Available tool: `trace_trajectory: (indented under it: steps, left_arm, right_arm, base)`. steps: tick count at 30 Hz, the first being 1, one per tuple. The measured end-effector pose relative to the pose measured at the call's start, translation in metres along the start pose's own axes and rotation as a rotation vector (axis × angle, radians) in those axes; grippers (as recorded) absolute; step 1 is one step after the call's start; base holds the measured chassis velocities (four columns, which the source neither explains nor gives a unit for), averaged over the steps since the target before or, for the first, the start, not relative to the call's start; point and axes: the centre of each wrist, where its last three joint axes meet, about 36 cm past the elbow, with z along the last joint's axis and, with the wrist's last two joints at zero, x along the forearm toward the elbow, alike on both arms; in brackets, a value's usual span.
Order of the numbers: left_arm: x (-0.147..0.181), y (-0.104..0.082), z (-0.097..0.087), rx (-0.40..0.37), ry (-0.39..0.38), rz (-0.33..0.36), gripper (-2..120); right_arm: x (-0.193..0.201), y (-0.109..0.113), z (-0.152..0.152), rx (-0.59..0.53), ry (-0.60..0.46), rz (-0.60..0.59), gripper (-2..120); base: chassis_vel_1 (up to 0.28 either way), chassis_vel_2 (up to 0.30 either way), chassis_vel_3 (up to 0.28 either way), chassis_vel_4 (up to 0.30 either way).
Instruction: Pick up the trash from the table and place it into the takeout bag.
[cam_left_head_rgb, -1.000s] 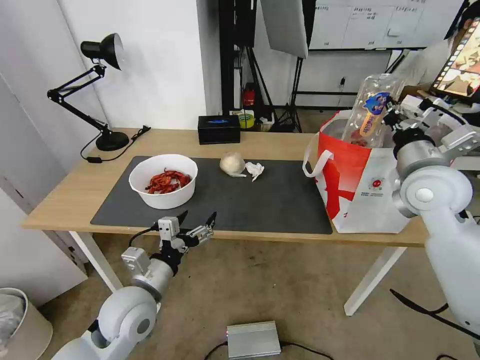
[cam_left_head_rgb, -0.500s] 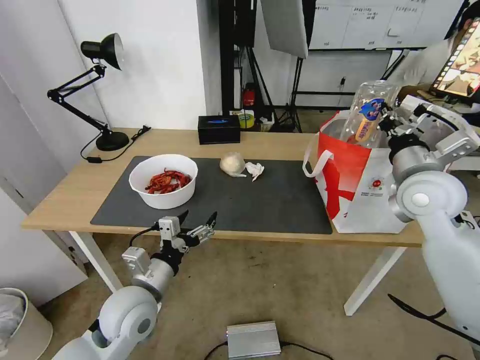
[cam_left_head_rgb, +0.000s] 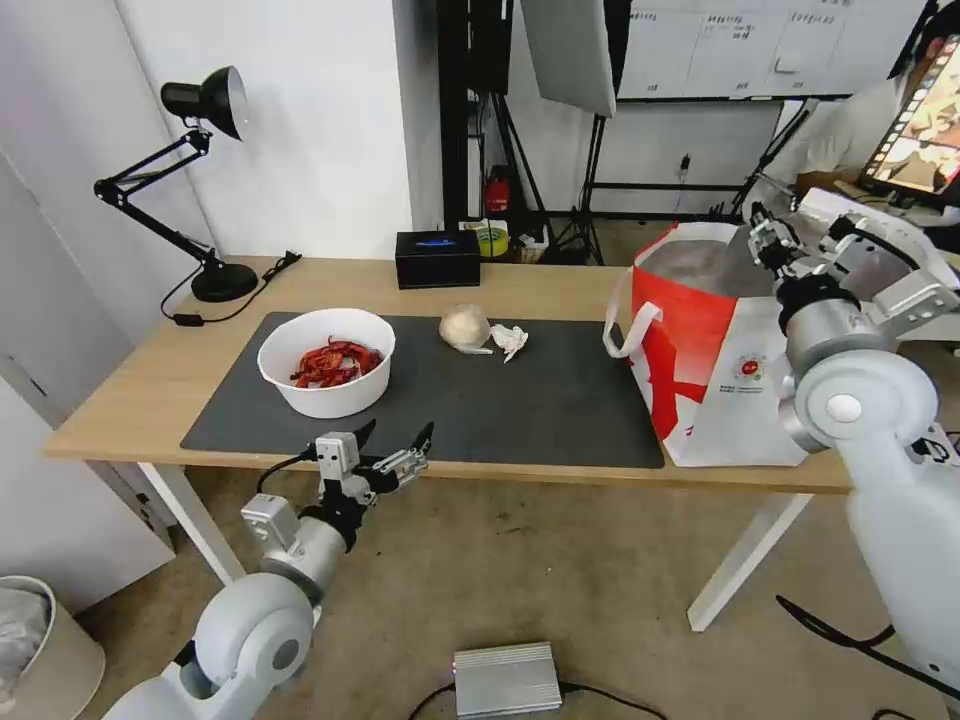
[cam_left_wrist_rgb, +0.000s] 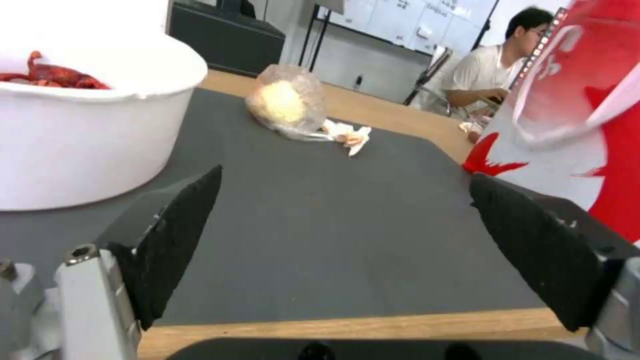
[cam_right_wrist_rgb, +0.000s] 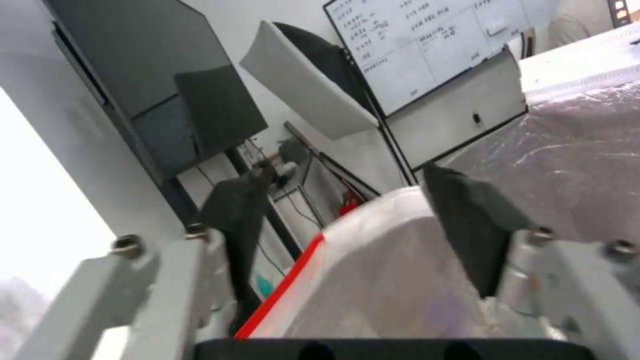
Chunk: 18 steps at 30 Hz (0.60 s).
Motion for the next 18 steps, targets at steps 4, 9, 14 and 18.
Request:
trace_trajectory:
  steps: [4, 9, 14, 18]
  left_arm:
    - [0.001, 0.0, -0.003, -0.002, -0.005, 0.001, 100]
    - [0.002, 0.0, -0.004, -0.003, -0.007, -0.001, 100]
    - [0.002, 0.002, -0.006, -0.008, -0.015, -0.004, 100]
    - [0.002, 0.004, -0.01, -0.016, -0.024, -0.011, 100]
  right_arm:
    - [0.002, 0.001, 0.0, -0.001, 0.003, -0.003, 78]
    - [0.004, 0.002, 0.001, -0.004, 0.006, -0.01, 95]
    - [0.006, 0.003, -0.001, -0.001, -0.003, -0.057, 100]
    - [0.017, 0.01, -0.003, -0.02, -0.001, -0.192, 100]
  base:
    - [0.0, 0.0, 0.0, 0.0]
    - [0.0, 0.0, 0.0, 0.0]
    - [0.0, 0.0, 0.0, 0.0]
    - [0.0, 0.0, 0.0, 0.0]
